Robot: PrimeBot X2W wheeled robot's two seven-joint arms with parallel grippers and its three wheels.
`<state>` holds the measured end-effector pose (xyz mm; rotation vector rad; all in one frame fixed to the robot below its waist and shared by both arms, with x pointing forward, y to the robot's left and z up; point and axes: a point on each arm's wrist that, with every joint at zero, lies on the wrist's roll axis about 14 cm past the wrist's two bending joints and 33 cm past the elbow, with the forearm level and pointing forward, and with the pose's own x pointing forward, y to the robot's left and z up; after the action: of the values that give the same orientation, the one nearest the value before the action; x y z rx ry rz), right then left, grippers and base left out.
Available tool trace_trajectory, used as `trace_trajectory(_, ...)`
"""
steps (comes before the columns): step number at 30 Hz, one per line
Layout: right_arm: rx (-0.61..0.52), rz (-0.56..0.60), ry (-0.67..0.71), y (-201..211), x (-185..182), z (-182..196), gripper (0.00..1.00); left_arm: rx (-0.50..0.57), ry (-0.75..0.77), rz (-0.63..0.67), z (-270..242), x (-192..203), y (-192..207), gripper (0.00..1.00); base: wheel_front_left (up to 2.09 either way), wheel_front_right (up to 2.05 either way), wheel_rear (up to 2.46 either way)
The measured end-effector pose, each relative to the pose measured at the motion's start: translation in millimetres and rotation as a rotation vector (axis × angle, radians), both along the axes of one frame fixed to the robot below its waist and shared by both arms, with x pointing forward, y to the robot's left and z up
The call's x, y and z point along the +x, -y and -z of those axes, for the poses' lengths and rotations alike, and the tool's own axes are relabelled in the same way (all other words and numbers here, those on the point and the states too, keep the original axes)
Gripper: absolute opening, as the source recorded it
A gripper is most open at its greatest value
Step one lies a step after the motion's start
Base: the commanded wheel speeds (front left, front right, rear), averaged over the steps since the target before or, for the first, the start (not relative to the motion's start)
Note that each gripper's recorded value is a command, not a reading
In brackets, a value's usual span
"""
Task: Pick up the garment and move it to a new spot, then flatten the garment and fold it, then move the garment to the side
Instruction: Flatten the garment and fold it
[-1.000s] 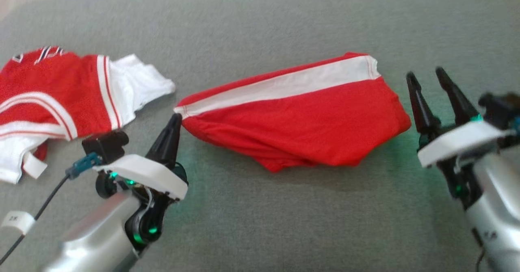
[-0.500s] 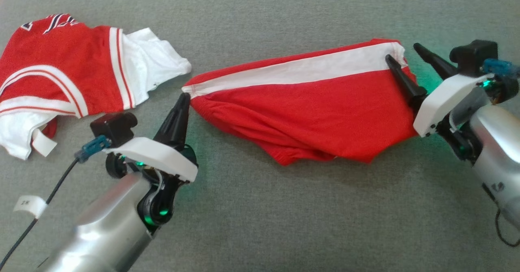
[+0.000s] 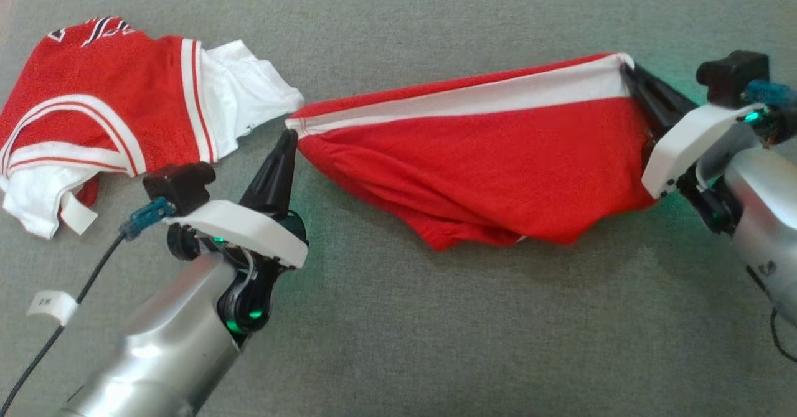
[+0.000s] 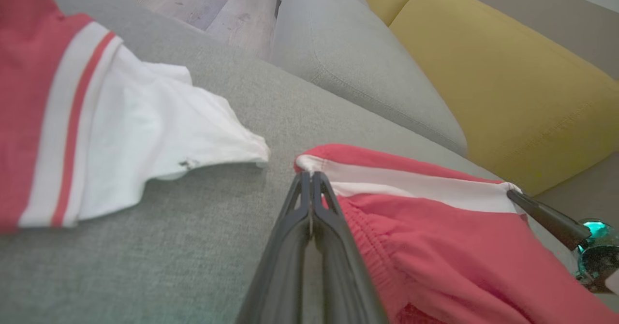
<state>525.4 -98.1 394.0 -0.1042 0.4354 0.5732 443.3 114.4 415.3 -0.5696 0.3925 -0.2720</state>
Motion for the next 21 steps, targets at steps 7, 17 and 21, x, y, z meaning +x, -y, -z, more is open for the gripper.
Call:
trace_trajectory(7, 0.024, 0.059, 0.186, 27.3, 26.3, -66.4, 0.00, 0.051, 0.156, 0.076, -42.3, 26.1, 15.0, 0.00, 0.00, 0.00, 0.00)
trace_trajectory(17, 0.024, 0.215, 0.569, 106.6, 79.0, -224.9, 0.00, 0.104, 0.615, 0.206, -200.1, 121.1, 78.8, 0.00, 0.00, 0.00, 0.00)
trace_trajectory(21, 0.029, 0.277, 0.765, 136.3, 85.7, -298.9, 0.00, 0.062, 0.811, 0.212, -270.8, 143.3, 104.0, 0.00, 0.00, 0.00, 0.00)
